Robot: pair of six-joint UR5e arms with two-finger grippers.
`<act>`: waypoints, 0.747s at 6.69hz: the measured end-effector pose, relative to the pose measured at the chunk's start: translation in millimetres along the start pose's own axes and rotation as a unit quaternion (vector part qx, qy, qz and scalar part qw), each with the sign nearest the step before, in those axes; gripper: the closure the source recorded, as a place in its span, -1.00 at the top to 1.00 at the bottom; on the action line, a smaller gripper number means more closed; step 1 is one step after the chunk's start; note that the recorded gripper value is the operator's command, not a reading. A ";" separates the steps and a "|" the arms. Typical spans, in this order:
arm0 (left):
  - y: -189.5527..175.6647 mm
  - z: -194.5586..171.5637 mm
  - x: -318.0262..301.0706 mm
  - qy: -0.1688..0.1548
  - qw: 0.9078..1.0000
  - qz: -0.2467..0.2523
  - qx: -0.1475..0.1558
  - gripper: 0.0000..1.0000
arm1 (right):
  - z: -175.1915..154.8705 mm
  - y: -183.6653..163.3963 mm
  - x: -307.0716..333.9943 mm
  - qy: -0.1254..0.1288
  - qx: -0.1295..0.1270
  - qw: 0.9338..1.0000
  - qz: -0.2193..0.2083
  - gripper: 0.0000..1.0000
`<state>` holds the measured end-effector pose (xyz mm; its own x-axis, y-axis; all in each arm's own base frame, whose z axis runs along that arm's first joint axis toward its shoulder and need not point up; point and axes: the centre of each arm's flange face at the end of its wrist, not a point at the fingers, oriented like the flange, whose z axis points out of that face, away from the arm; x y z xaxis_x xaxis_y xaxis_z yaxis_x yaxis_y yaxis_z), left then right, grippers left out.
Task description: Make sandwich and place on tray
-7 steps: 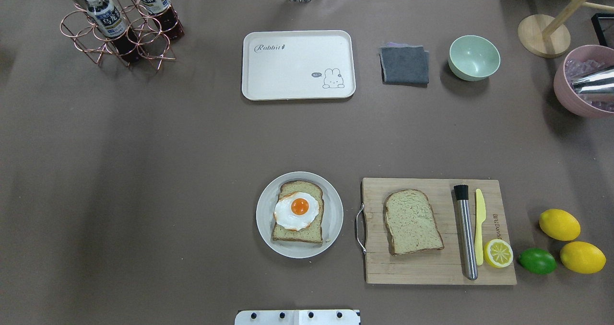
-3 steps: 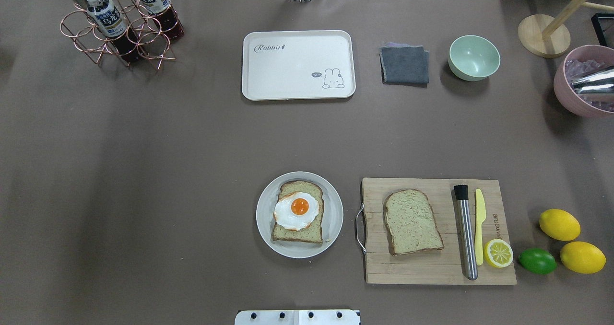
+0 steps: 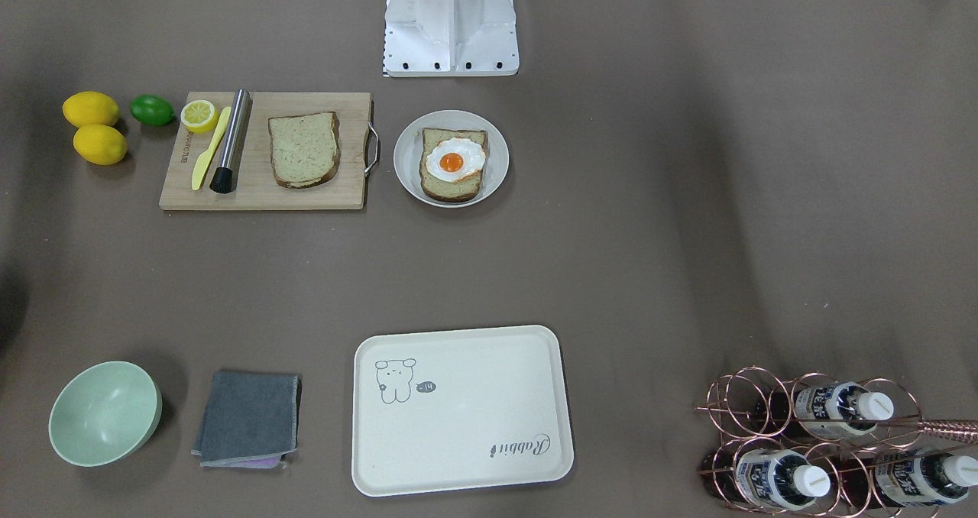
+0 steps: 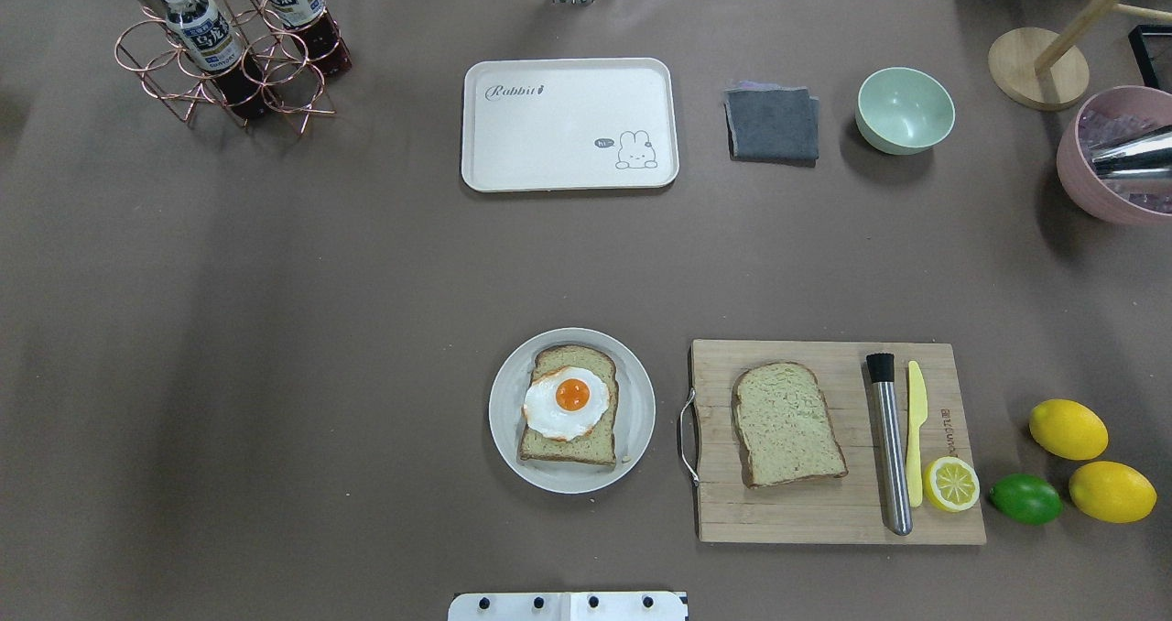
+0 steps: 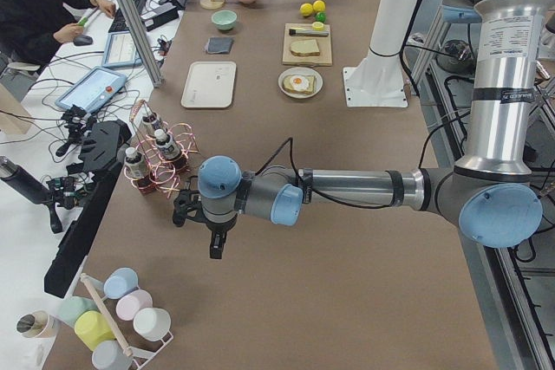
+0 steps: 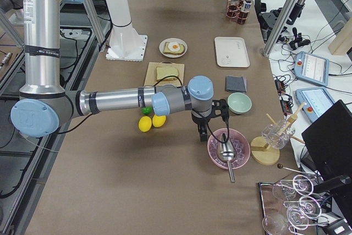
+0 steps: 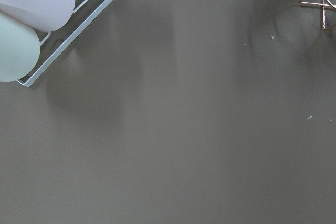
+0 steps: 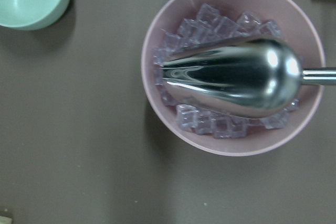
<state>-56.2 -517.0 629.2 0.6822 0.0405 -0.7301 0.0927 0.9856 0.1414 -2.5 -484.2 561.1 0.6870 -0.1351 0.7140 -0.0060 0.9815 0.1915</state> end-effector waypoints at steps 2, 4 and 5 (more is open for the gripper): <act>-4.8 -10.8 29.2 0.005 1.000 -0.015 0.014 0.96 | 2.4 -3.2 -45.5 -0.030 0.023 0.999 -0.033 1.00; -3.9 -4.1 101.0 0.034 0.998 0.018 0.042 0.96 | -1.1 -4.2 -76.0 -0.067 0.039 0.994 -0.074 1.00; -11.0 3.5 140.9 0.057 0.997 0.021 0.051 0.96 | -1.1 -7.6 -88.7 -0.077 0.042 0.992 -0.090 1.00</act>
<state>41.4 -522.7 527.2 0.6009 0.1059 -0.7923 0.1430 0.9609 0.2370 -62.6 -479.5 495.6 0.5639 -0.3328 0.7558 0.0420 0.9256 0.3762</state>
